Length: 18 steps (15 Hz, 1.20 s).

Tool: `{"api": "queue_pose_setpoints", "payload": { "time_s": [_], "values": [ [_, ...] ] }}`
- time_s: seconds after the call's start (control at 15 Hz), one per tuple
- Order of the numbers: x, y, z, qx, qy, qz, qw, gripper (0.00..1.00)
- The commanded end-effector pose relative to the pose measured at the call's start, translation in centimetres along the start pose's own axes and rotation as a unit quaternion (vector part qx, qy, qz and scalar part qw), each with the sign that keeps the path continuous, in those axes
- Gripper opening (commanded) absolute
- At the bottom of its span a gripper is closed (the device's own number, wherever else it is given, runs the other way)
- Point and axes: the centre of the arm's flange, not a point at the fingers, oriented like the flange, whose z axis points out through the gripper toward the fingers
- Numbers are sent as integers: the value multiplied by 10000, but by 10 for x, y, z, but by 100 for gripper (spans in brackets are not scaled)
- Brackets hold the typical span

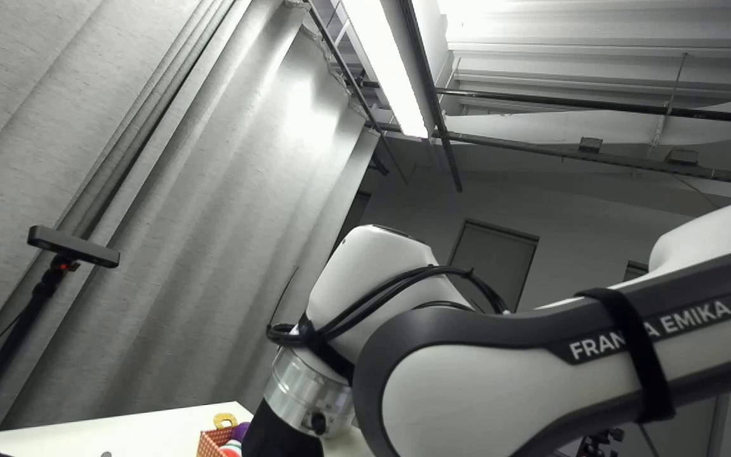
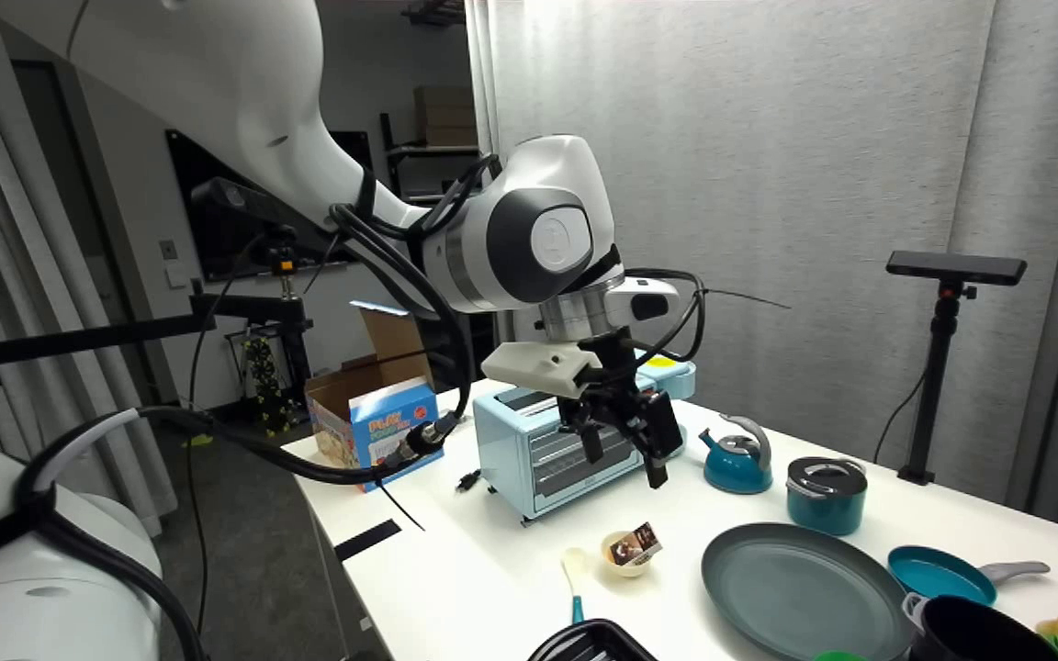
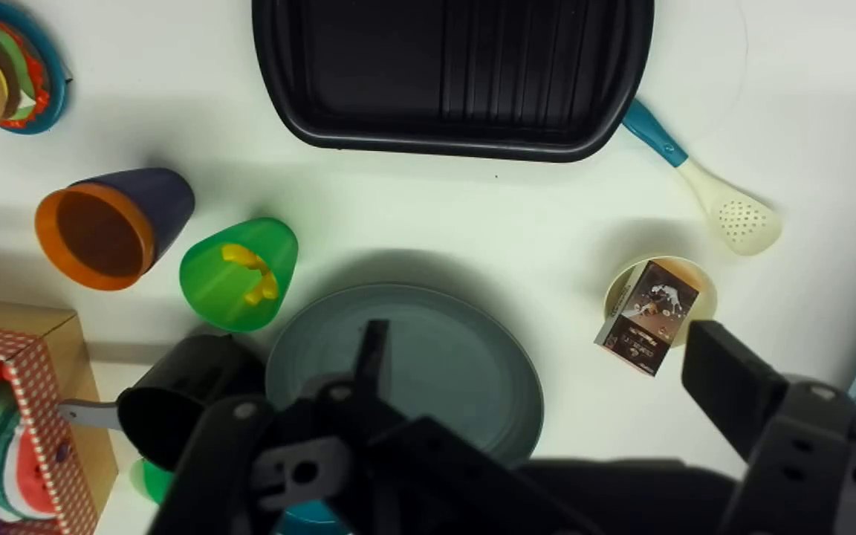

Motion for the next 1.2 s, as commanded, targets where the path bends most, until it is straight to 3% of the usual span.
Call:
{"api": "queue_pose_setpoints", "payload": {
  "time_s": [0.0,0.73,1.13],
  "values": [
    [0,0,0,0,0,0,10000,100],
    [3,2,3,24,-10,-21,10000,100],
    [16,19,16,45,-119,171,9998,100]
  ]
}}
